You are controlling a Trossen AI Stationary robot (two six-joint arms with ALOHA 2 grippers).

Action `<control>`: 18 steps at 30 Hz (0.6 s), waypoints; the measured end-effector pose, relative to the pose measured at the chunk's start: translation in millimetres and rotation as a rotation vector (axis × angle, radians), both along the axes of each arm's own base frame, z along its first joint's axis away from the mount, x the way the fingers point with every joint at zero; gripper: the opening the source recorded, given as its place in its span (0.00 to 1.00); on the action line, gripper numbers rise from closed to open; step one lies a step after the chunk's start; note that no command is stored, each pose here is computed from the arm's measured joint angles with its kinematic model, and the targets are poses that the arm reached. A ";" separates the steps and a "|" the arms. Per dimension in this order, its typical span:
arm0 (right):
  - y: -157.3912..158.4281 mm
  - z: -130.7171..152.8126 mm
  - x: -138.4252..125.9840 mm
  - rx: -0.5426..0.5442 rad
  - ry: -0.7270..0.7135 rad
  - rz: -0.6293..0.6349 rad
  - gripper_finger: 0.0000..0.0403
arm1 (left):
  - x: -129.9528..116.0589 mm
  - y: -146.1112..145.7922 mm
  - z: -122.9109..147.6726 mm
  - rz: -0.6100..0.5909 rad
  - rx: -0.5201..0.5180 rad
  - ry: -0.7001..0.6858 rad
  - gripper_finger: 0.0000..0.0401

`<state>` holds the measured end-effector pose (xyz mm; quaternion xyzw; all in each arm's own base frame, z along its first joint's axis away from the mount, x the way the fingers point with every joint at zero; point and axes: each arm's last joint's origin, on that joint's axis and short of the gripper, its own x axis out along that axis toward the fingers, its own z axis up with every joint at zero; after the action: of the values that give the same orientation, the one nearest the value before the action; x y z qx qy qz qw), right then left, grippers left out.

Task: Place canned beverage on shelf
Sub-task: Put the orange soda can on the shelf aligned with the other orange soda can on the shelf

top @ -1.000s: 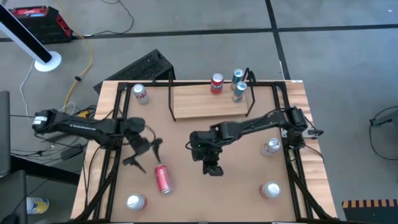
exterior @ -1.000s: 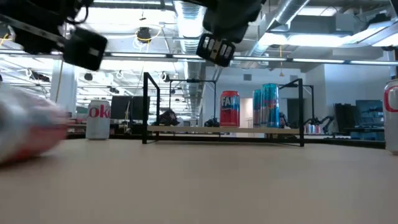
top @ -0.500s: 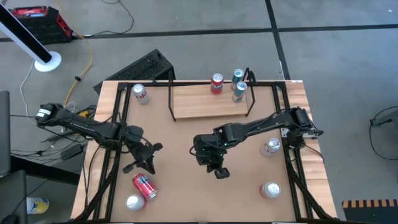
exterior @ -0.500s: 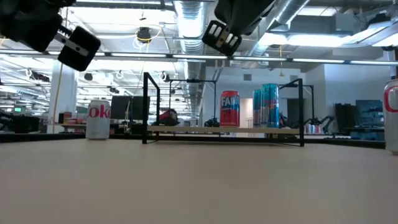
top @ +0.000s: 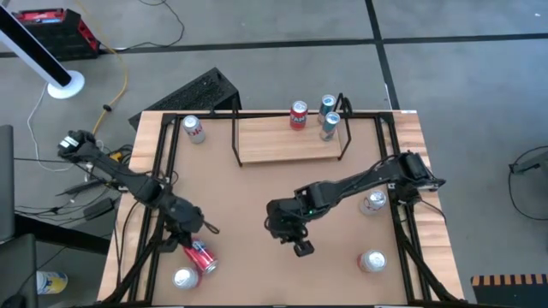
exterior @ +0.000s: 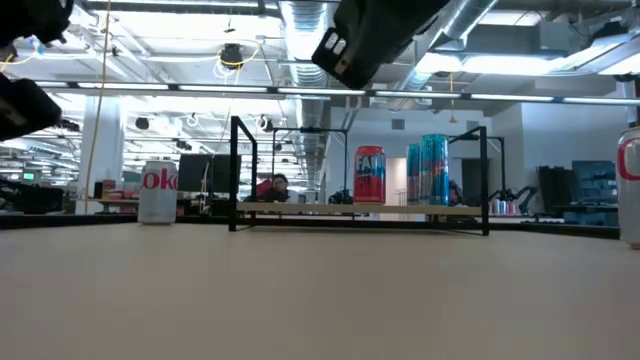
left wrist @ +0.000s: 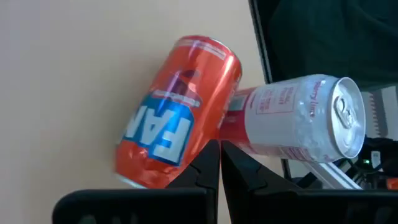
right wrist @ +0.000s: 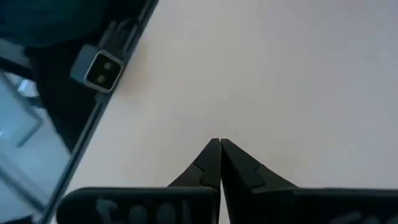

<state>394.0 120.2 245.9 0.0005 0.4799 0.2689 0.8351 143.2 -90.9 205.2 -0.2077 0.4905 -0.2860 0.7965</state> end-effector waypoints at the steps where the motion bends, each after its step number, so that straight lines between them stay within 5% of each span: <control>1: 4.0 0.4 -0.3 -0.009 -0.011 -0.006 0.08 | -0.5 -2.3 -0.4 -0.013 -0.001 0.000 0.00; 18: 25.4 3.5 -4.8 -0.026 -0.003 -0.208 0.07 | 10.1 -18.0 -39.9 -0.180 0.142 0.153 0.00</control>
<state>389.2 145.6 249.4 0.0393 0.4795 0.1744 0.8591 153.3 -108.8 165.2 -0.1270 0.5856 -0.3040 0.7406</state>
